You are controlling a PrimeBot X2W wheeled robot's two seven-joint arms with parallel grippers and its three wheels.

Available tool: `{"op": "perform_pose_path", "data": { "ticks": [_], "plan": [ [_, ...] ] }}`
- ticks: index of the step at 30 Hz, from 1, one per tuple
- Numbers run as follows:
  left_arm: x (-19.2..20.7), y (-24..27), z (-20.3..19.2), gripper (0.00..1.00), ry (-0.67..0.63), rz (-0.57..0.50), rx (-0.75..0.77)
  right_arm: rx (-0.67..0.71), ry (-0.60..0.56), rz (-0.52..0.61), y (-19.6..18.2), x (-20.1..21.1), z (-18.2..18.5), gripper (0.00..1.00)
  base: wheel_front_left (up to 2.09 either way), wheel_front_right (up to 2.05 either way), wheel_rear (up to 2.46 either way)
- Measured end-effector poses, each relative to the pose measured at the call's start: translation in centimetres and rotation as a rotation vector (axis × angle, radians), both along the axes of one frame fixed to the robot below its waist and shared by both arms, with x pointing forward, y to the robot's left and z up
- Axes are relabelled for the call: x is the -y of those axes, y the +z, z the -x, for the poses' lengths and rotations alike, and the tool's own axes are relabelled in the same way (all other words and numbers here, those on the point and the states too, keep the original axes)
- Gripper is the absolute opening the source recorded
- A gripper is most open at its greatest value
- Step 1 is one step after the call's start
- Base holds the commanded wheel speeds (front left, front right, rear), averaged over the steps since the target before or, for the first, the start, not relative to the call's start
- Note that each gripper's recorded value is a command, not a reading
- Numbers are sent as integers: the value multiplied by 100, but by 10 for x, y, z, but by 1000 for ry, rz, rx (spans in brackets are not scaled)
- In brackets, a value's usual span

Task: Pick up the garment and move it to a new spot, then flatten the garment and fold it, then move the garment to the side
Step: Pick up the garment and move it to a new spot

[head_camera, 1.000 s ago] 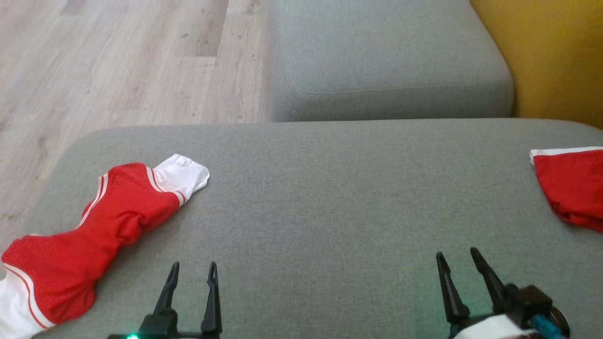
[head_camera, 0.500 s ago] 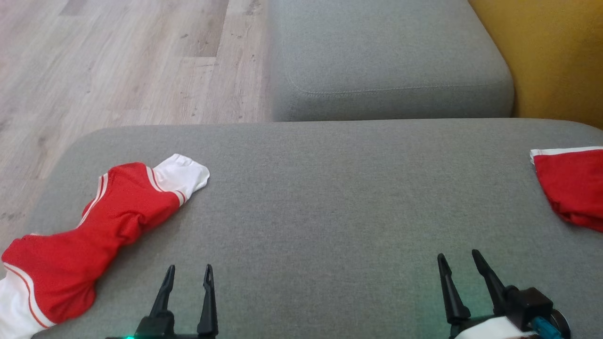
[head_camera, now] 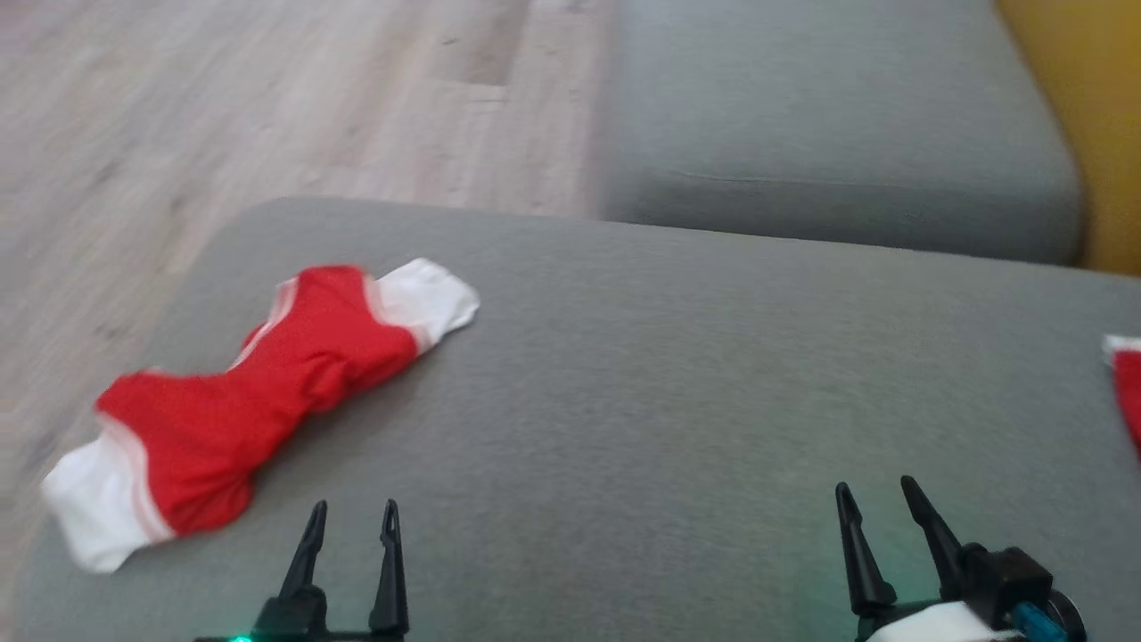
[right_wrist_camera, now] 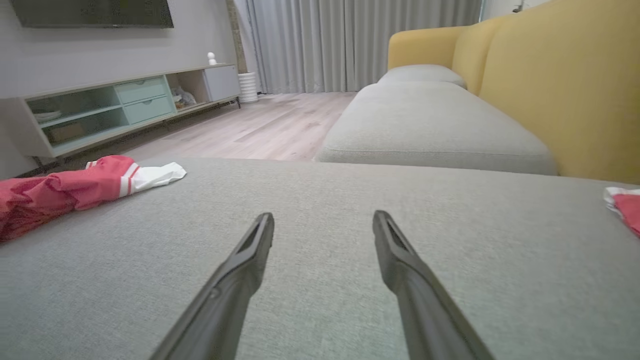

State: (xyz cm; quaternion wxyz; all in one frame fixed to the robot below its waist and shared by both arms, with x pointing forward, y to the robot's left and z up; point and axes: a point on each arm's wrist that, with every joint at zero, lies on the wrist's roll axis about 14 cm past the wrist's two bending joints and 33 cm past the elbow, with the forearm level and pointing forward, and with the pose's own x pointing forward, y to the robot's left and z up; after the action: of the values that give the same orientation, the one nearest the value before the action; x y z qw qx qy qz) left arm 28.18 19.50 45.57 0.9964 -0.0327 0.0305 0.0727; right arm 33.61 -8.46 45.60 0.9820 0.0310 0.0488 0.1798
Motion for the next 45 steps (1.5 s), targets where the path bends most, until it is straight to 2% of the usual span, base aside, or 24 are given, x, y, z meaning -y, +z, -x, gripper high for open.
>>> {"op": "perform_pose_path", "data": {
  "ticks": [11, 15, 18, 21, 24, 26, 31, 35, 39, 40, 42, 43, 44, 45],
  "plan": [
    [-82, -2, 56, 100, 324, -5, -10, -22, 260, 4, -5, -84, -15, 100, 0, 0, 0],
    [-104, 4, 67, 100, 421, -22, -13, -12, 310, -12, -2, -106, -33, 100, 0, 0, 0],
    [-113, 9, 69, 100, 447, -46, -14, -21, 329, -12, -8, -111, -40, 100, 0, 0, 0],
    [-122, 31, 45, 100, 407, -111, 28, -25, 333, 24, -18, -101, -52, 100, 0, 0, 0],
    [-134, 70, -5, 100, 337, -184, 114, -25, 328, 74, -30, -85, -70, 100, 0, 0, 0],
    [-140, 79, -43, 100, 266, -222, 101, -25, 332, 107, -39, -75, -82, 100, 0, 0, 0],
    [-159, 74, -132, 100, 197, -206, -89, 2, 331, 158, -53, -55, -120, 100, 0, 0, 0],
    [-171, 40, -180, 100, 210, -89, -300, 0, 311, 193, -69, -33, -141, 100, 0, 0, 0],
    [-157, -32, -194, 100, 176, 52, -585, -5, 267, 206, -82, -10, -153, 100, 0, 0, 0],
    [-157, -32, -194, 100, 176, 52, -585, -5, 267, 206, -82, -10, -153, 100, 0, 0, 0],
    [-138, -90, -181, 100, 148, 138, -793, 3, 224, 205, -85, 6, -161, 100, 0, 0, 0],
    [-134, -103, -177, 100, 142, 148, -835, 6, 213, 204, -86, 10, -163, 100, 0, 0, 0],
    [-133, -110, -178, 46, 140, 151, -850, 8, 202, 204, -86, 14, -164, 100, 0, 0, 0],
    [-134, -113, -181, 0, 136, 159, -862, 10, 192, 205, -87, 18, -166, 100, 0, 0, 0]
  ]
}}
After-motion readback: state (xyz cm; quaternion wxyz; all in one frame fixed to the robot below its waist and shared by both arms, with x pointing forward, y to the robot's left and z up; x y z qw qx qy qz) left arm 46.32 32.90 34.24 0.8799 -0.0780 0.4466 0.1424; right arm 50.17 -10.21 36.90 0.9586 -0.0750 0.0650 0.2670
